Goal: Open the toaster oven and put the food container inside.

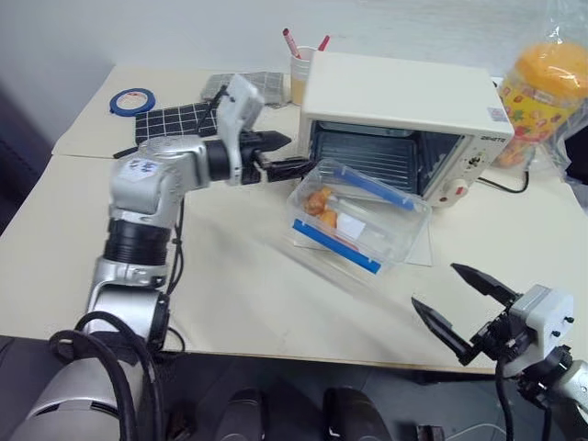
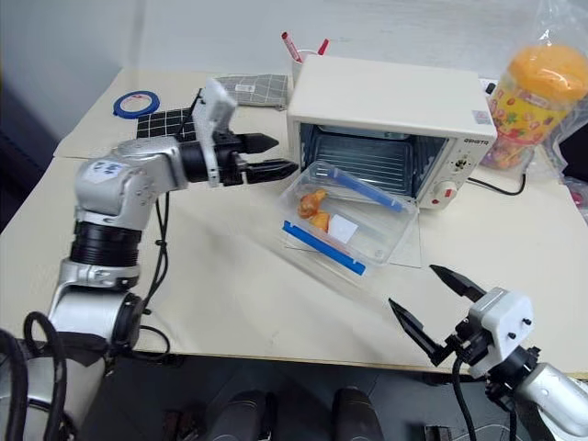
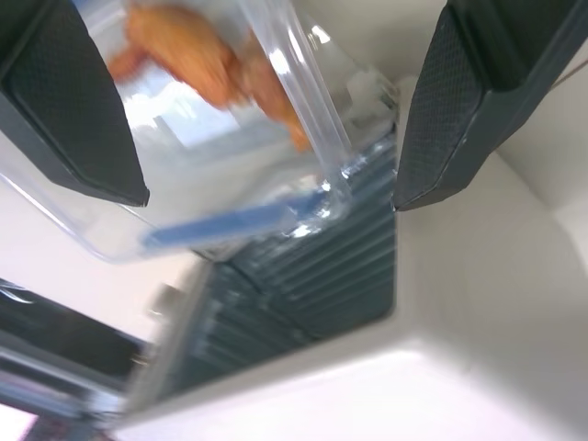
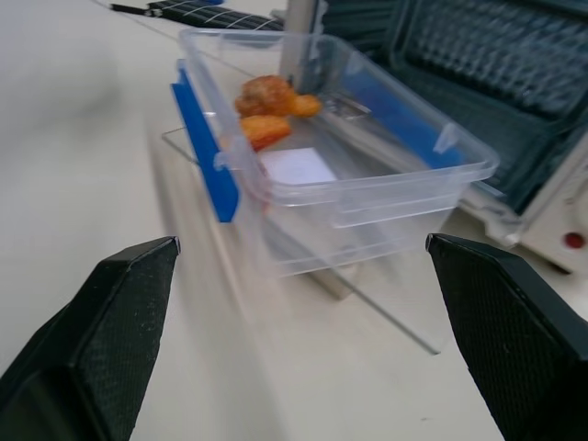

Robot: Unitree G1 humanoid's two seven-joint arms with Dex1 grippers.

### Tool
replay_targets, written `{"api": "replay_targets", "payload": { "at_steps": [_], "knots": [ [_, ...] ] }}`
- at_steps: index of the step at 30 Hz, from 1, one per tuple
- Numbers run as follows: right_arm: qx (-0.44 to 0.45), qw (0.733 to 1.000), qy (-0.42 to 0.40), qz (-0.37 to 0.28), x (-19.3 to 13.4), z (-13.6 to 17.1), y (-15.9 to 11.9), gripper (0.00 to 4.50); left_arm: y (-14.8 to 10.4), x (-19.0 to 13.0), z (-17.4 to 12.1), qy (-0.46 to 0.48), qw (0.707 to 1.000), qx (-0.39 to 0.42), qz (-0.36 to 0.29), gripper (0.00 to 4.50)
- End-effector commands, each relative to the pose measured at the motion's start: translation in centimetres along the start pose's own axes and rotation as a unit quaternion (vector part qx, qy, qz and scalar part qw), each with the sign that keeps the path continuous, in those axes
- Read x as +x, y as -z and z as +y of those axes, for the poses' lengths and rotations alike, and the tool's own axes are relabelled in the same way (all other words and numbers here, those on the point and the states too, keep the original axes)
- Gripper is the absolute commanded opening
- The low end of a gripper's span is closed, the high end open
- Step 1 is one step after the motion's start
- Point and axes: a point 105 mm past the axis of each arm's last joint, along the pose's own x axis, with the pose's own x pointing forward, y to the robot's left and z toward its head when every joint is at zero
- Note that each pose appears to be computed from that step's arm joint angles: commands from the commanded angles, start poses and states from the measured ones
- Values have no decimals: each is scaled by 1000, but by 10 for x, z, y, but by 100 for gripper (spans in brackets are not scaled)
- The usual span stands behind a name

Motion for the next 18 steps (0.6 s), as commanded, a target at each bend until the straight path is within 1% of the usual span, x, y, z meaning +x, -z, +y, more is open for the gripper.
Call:
{"api": "replay_targets", "payload": {
  "at_steps": [1,3,5,7,9,10,11,12,13,15,18],
  "knots": [
    [27,997,-70,11,9,25,-5,347,18,-31,-4,59,996,59,24,352],
    [40,994,-97,30,16,34,2,292,39,-47,-1,70,993,86,44,302],
    [43,993,-107,39,25,39,7,224,63,-59,-4,96,986,114,79,243],
    [41,991,-120,44,37,45,13,156,85,-65,-10,119,978,134,107,178],
    [37,990,-126,48,47,48,18,80,96,-62,-18,138,975,138,104,112],
    [32,990,-127,49,52,48,20,48,99,-59,-20,140,976,136,98,84],
    [30,991,-123,47,58,47,20,8,99,-52,-24,141,977,133,83,47],
    [26,992,-119,43,64,44,19,0,99,-42,-29,141,979,132,65,18],
    [17,993,-112,39,69,41,18,0,99,-32,-33,141,980,130,49,4],
    [12,994,-101,31,76,35,13,0,96,-14,-36,123,983,134,24,4],
    [-4,995,-96,35,79,25,9,0,96,7,-37,99,988,119,15,4]
  ]
}}
